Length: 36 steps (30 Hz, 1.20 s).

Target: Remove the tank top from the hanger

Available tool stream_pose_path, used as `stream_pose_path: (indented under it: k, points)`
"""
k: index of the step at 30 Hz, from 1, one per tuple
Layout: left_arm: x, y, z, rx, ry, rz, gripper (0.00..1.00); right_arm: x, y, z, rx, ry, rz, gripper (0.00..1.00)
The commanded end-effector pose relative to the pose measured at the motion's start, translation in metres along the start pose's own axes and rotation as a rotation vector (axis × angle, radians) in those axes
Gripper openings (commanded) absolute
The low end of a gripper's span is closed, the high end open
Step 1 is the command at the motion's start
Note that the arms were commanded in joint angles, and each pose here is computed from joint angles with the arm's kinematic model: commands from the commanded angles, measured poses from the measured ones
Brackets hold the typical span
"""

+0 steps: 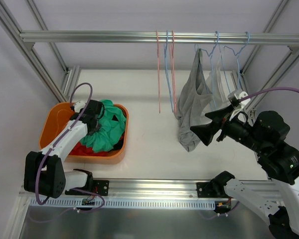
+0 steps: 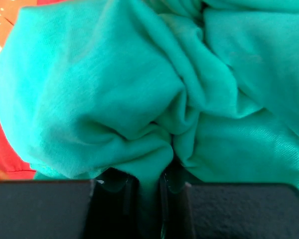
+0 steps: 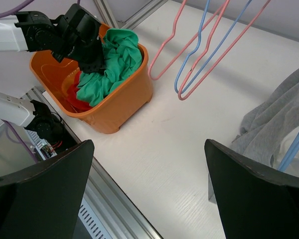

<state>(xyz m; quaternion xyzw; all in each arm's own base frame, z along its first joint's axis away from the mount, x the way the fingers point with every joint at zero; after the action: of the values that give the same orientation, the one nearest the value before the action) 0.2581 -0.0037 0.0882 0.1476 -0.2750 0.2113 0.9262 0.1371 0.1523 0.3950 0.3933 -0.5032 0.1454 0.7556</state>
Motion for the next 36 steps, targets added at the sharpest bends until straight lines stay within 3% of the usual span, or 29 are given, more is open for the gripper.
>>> stream_pose_path:
  k: [1,9,14,15,17,20,25,28,29,31,32,33,36]
  points:
    - [0.0,0.001,-0.008,-0.005,0.022,0.117,0.0,0.011,0.004,-0.003,0.022,-0.046,0.016,0.99]
    - [0.007,-0.008,0.011,-0.13,0.003,0.081,0.0,0.004,0.0,-0.006,0.015,-0.029,0.022,1.0]
    - [0.03,-0.002,0.071,-0.327,-0.187,0.087,0.0,0.002,-0.001,-0.01,0.015,-0.013,0.018,0.99]
    - [0.031,-0.001,0.082,-0.368,-0.216,0.092,0.12,0.002,-0.001,-0.012,0.019,-0.011,0.017,0.99]
    - [0.034,0.01,0.104,-0.417,-0.306,0.121,0.24,0.001,-0.001,-0.013,0.019,-0.011,0.012,1.0]
    - [0.034,0.025,0.12,-0.424,-0.379,0.145,0.33,0.001,-0.001,-0.013,0.024,-0.015,0.011,0.99]
    - [0.036,0.034,0.127,-0.393,-0.387,0.138,0.45,0.001,0.001,-0.012,0.032,-0.017,0.004,0.99]
    - [0.052,0.034,0.134,-0.377,-0.403,0.127,0.22,0.001,0.003,-0.012,0.042,-0.015,0.001,0.99]
    - [0.063,0.032,0.14,-0.377,-0.408,0.126,0.21,0.001,0.003,-0.012,0.04,-0.015,0.0,0.99]
    - [0.074,0.029,0.148,-0.387,-0.422,0.128,0.3,0.001,0.002,-0.012,0.036,-0.018,0.002,0.99]
    - [0.085,0.027,0.156,-0.402,-0.442,0.135,0.4,0.002,0.003,-0.011,0.038,-0.023,0.002,0.99]
    - [0.089,0.026,0.159,-0.404,-0.449,0.134,0.56,0.001,0.002,-0.011,0.034,-0.022,0.004,0.99]
    - [0.11,0.017,0.167,-0.424,-0.471,0.116,0.56,0.001,-0.001,-0.011,0.021,-0.027,0.007,0.99]
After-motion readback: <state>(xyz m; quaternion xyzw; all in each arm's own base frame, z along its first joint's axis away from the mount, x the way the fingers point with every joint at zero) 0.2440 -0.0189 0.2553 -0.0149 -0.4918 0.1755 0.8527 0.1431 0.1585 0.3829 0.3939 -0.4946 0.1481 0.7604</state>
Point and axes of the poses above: each gripper's point midway between its finger pads, its own z axis back along the fingers, its own y axis along the line the jaws close on, x = y × z, the point moved 1 cm from there along z, back along the fingers, and after that the axes turned 14 degrees about -z, right-handed, at the moved point
